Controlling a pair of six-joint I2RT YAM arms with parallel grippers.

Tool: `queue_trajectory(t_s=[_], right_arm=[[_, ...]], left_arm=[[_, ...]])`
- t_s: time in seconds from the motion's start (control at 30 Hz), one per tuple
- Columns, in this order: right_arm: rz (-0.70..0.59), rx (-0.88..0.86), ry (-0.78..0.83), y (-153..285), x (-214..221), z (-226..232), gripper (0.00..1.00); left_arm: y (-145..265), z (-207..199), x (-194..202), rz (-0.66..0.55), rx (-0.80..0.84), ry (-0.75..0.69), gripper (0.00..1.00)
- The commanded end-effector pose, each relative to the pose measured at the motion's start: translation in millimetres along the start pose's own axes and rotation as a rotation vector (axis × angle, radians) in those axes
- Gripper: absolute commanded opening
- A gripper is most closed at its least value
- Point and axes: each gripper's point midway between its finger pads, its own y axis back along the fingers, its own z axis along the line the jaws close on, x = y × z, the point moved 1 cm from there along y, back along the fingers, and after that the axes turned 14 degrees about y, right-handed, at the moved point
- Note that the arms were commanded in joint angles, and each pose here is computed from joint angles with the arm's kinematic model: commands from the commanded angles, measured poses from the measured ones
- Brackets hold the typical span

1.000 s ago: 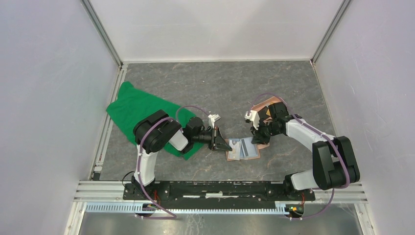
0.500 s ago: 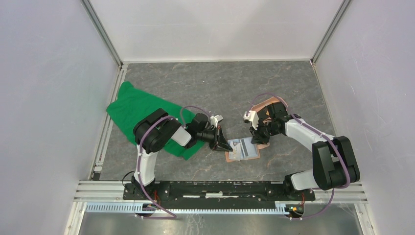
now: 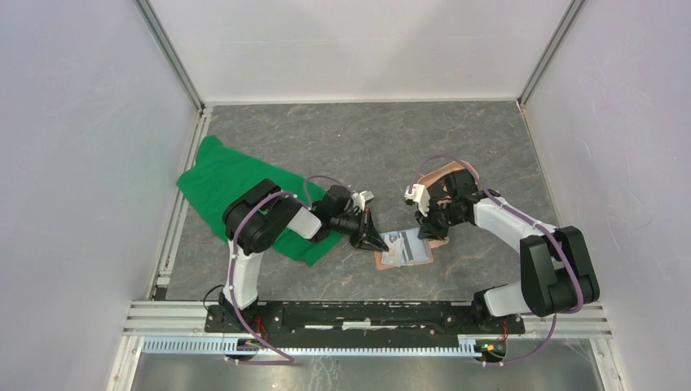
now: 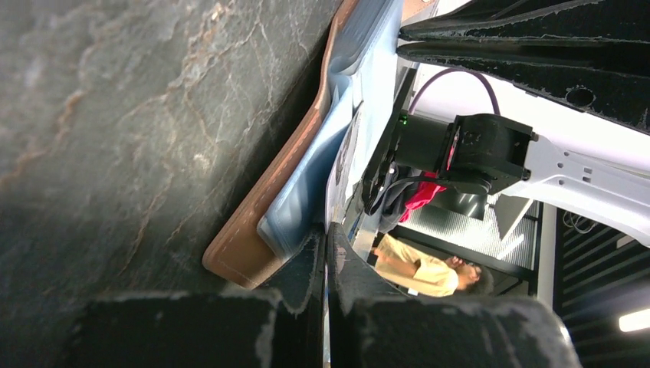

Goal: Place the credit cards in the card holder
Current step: Insert the credit card into the card holder.

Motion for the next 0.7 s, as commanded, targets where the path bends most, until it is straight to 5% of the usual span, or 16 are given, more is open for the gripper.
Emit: queue_trajectory(t_s=[0.0, 0.67], right_arm=[[0.035, 0.035, 0.017, 1, 2, -11, 0.11], [0.007, 0.032, 0.015, 1, -4, -10, 0.12]], left_arm=[[-4, 7, -10, -0.028, -0.042, -0.013, 0.02], [-17, -12, -15, -0.136, 0.045, 0.040, 0.02]])
